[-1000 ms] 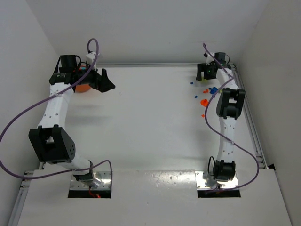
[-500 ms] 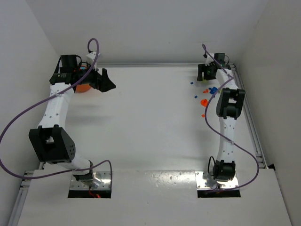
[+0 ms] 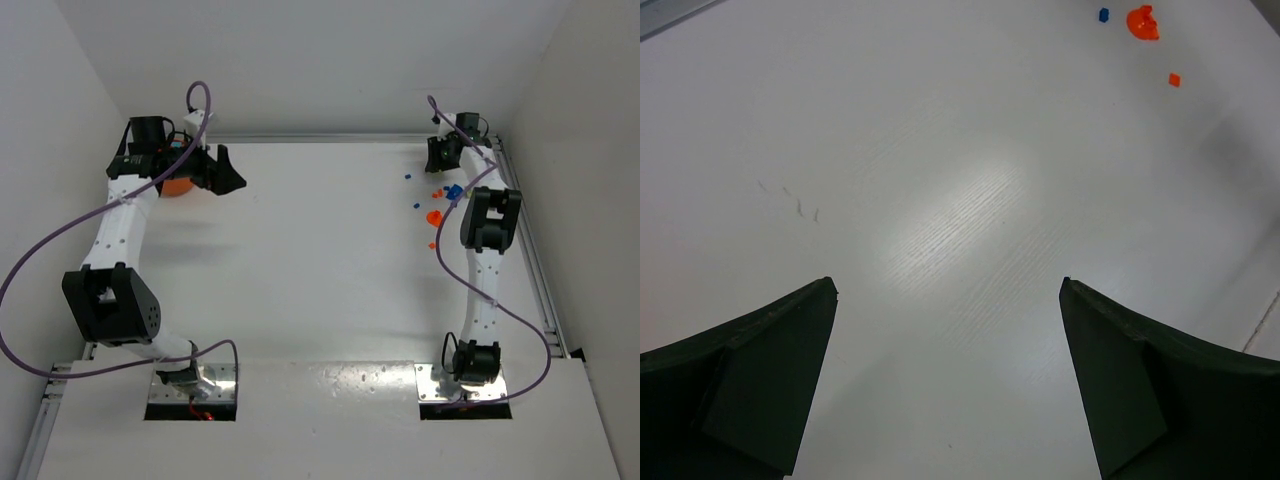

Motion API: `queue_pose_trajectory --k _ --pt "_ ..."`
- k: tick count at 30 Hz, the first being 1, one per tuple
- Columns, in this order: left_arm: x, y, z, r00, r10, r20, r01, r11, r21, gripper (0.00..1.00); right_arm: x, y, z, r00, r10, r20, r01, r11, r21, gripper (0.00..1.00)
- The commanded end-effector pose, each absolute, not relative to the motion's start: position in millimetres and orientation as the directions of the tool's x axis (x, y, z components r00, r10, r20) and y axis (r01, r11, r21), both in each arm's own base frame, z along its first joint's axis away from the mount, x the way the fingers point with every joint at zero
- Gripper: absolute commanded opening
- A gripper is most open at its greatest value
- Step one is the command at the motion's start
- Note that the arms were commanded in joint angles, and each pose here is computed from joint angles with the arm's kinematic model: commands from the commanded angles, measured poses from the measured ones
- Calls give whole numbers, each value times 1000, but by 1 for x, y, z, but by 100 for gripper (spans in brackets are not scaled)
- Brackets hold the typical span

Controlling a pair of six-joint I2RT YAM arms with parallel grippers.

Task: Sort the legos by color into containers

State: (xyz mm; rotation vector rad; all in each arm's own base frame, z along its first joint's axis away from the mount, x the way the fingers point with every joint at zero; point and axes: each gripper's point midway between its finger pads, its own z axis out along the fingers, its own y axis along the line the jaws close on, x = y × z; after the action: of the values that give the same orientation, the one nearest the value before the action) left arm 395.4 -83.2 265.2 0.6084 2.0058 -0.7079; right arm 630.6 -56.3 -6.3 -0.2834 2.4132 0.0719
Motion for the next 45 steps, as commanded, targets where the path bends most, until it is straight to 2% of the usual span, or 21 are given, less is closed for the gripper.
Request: queue_pose_trajectory --k 1,5,8,10,12,17,19,20,22,24,27,28,30,32,37,43,45 --pt "401 -86 269 -456 144 -878 663 713 -227 100 615 -55 -34 -779 -216 -588 -256 966 -15 36" --pt "400 -86 266 -458 150 -876 665 712 -226 100 603 -48 -35 -789 -228 -571 -292 956 21 19" --pt "397 -85 261 -455 162 -876 671 709 -218 100 591 -38 -13 -779 -235 -581 -325 944 54 11" --pt "386 -91 259 -442 179 -879 693 690 -208 100 590 -28 25 -740 -233 -631 -358 931 76 8" --pt "378 -96 260 -407 192 -893 730 656 -191 100 574 -12 42 -743 -214 -634 -389 909 149 5" --pt "345 -107 256 -339 182 -923 782 601 -169 100 537 34 117 -712 -168 -681 -484 821 303 4" --pt "334 -111 274 -269 153 -951 791 599 -127 100 520 52 160 -687 -126 -716 -527 765 371 4" --pt "327 -115 266 -285 140 -948 789 596 -149 100 511 69 169 -684 -101 -722 -555 714 426 4" --pt "313 -125 277 -247 114 -962 808 572 -140 100 494 84 191 -714 -15 -700 -531 664 527 4" --pt "302 -140 278 -239 117 -964 832 536 -142 100 479 112 204 -752 32 -658 -534 555 638 4" --pt "292 -163 277 -236 122 -964 859 491 -149 100 458 143 216 -787 50 -615 -541 424 727 4" --pt "290 -168 281 -238 113 -965 857 491 -154 100 451 151 215 -821 66 -567 -499 398 770 4" --pt "293 -180 285 -213 118 -970 854 505 -126 100 444 170 227 -808 53 -587 -531 366 764 3" --pt "301 -182 284 -227 113 -967 840 525 -136 100 433 184 229 -829 63 -556 -504 346 791 3" --pt "310 -210 287 -234 137 -963 869 473 -144 100 416 222 248 -823 103 -558 -501 331 800 3" --pt "317 -240 277 -232 171 -958 882 451 -133 98 407 255 253 -871 132 -474 -419 305 855 2" --pt "322 -245 273 -247 174 -953 876 460 -143 97 406 263 256 -870 130 -476 -421 308 853 2"
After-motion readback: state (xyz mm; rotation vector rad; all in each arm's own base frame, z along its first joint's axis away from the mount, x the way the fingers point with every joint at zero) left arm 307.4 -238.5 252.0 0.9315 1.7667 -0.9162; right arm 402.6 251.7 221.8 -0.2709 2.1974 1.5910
